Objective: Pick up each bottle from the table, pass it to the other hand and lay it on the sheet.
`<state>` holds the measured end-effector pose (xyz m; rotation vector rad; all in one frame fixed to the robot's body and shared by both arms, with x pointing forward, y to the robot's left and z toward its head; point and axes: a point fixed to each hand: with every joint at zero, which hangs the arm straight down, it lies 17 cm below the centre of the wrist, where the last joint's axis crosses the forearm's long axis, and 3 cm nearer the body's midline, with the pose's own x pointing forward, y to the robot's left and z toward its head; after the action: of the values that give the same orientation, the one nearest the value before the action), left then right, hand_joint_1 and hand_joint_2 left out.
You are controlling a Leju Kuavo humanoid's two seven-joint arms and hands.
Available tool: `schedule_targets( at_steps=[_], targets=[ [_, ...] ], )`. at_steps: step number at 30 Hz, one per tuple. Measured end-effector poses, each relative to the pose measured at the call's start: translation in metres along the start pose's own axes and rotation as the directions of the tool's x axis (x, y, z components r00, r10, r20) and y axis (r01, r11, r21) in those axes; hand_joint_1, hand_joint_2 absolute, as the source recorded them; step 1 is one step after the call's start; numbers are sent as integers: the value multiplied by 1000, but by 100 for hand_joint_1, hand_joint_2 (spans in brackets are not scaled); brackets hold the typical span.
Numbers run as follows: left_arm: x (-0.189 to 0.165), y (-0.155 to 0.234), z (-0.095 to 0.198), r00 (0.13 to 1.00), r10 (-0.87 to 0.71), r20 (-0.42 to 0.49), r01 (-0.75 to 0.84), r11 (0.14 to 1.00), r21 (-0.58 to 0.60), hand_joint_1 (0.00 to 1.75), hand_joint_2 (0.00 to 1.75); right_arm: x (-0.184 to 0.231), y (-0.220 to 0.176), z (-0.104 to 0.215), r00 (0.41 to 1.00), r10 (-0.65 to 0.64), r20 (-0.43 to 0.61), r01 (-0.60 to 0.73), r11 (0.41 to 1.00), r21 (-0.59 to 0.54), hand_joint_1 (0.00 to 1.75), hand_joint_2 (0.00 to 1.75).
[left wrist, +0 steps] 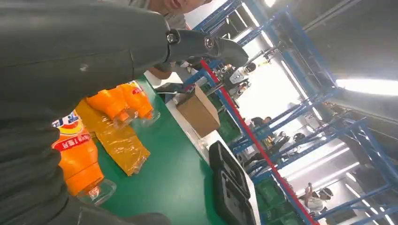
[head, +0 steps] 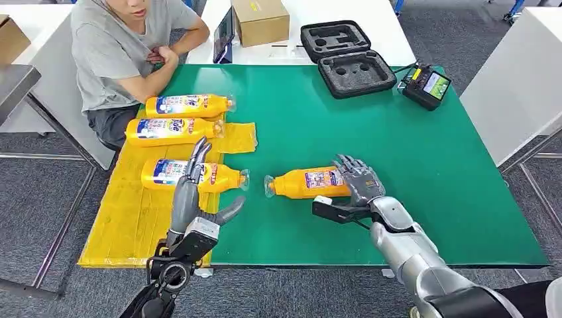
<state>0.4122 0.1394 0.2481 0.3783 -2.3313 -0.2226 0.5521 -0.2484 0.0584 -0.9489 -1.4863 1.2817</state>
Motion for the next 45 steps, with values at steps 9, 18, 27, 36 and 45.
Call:
schedule_targets(
  at_steps=[9,18,27,36,45],
  targets=[
    [1,-2,0,1000,6,-2,-6,1000,-2,0,175,-15,11,4,998,-43,-41,45,997,69,175,175],
    [1,-3,-1,1000,13,-6,-13,1000,-9,0,175,-18,8,0,996,-74,-43,77,993,91,175,175],
    [1,-3,-1,1000,12,-5,-12,1000,-8,0,175,-16,8,1,983,-179,-31,181,978,102,175,175],
    [1,-3,-1,1000,11,-6,-11,1000,-8,0,175,-19,7,2,977,-210,-41,214,972,99,175,175],
    [4,14,-4,1000,23,4,-23,996,88,0,175,-8,-8,12,826,-561,46,562,827,-12,175,175]
  ],
)
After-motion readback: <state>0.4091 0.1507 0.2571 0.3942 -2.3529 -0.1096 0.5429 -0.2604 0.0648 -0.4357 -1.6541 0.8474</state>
